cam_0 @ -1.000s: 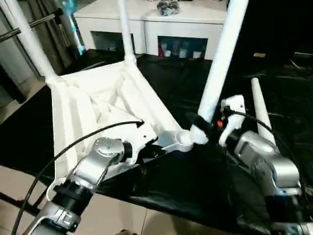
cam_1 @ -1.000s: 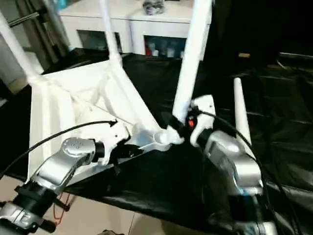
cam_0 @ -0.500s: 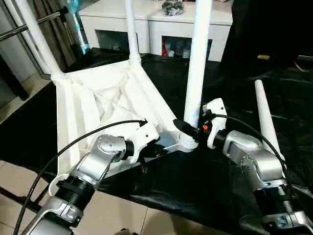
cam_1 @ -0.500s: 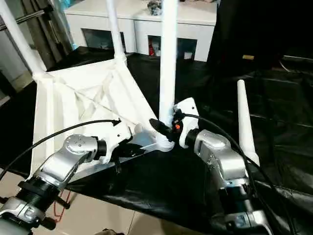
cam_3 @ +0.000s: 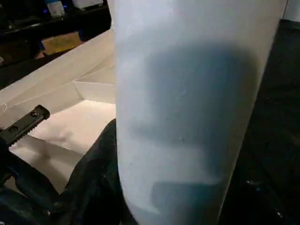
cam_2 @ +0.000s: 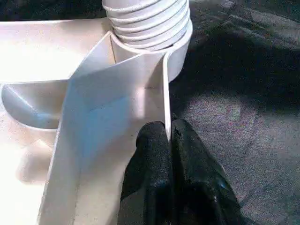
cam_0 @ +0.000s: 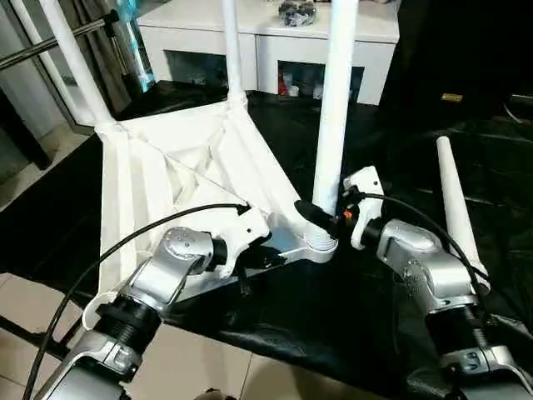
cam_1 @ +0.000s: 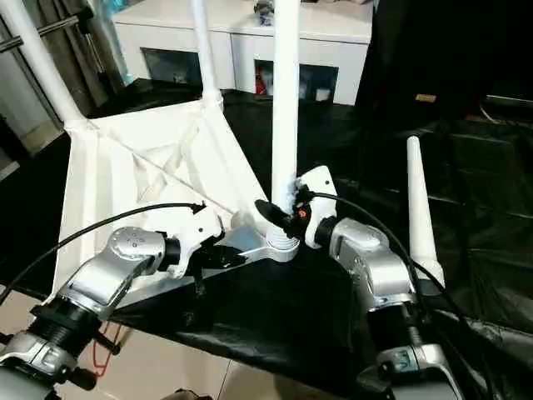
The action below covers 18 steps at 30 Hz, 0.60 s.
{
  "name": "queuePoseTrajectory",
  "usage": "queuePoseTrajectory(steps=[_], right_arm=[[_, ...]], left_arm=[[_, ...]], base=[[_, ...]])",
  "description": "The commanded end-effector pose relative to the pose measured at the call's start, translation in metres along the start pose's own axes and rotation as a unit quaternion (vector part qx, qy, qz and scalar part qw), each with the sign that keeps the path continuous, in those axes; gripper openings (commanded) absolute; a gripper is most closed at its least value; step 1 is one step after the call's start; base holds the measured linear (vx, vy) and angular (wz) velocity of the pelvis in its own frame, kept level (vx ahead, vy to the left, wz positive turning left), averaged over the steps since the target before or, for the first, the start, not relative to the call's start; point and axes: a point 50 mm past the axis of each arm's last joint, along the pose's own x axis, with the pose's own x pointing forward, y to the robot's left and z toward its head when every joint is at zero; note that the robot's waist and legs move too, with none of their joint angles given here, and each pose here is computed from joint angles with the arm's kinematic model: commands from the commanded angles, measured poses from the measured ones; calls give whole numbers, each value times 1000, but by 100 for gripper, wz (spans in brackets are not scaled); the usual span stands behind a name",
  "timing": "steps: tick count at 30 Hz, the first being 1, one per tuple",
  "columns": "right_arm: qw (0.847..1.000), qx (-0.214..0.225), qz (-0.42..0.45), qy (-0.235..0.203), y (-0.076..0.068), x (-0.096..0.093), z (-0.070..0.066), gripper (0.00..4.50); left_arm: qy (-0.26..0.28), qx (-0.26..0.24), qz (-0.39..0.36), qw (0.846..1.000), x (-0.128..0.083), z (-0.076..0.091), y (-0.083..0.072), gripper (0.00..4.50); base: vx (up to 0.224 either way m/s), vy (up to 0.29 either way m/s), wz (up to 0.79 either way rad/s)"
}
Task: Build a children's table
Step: Insert table leg to table base
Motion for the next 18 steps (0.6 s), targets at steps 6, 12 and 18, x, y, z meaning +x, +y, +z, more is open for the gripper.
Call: queuePoseTrajectory(steps=[6,12,18], right_arm=[[996,59,-62,-20,-11,-17,-28,190],[987,107,-99,-67,-15,-33,-46,190],[988,99,-97,-65,-8,-47,-65,190]], left_arm=[[-5,-10,2,1000,3,3,3,0],[-10,-12,12,1000,2,5,7,0],[-10,-11,22,1000,4,6,11,0]], base=[[0,0,0],[0,0,0],[0,0,0]])
